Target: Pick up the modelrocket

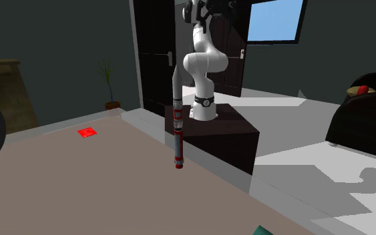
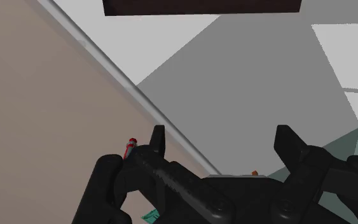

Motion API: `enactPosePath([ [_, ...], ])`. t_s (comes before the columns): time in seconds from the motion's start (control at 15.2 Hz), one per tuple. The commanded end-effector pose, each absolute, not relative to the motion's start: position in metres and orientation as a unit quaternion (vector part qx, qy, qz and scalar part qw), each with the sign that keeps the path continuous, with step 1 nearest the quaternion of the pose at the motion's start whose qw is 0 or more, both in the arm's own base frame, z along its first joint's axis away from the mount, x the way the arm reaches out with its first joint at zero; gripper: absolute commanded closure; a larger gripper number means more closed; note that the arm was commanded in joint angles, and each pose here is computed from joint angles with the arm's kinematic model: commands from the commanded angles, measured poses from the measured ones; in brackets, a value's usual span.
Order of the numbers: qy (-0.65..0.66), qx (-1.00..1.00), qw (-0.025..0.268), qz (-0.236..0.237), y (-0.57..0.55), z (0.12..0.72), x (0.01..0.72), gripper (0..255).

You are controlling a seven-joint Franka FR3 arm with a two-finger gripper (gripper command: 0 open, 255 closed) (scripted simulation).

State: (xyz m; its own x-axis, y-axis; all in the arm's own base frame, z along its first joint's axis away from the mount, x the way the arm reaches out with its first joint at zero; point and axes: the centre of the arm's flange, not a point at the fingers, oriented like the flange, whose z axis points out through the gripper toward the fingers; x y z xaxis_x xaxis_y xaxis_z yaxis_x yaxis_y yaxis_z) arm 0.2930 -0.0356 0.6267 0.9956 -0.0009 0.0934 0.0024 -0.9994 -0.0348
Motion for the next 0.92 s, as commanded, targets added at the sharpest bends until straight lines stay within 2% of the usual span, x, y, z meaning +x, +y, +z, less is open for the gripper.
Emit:
enactPosePath([
  [0.0, 0.000, -0.999, 0.017, -0.047, -0.036, 0.627, 0.293, 0],
  [0.86, 0.027, -0.999, 0.014, -0.044, -0.117, 0.586, 0.438, 0],
])
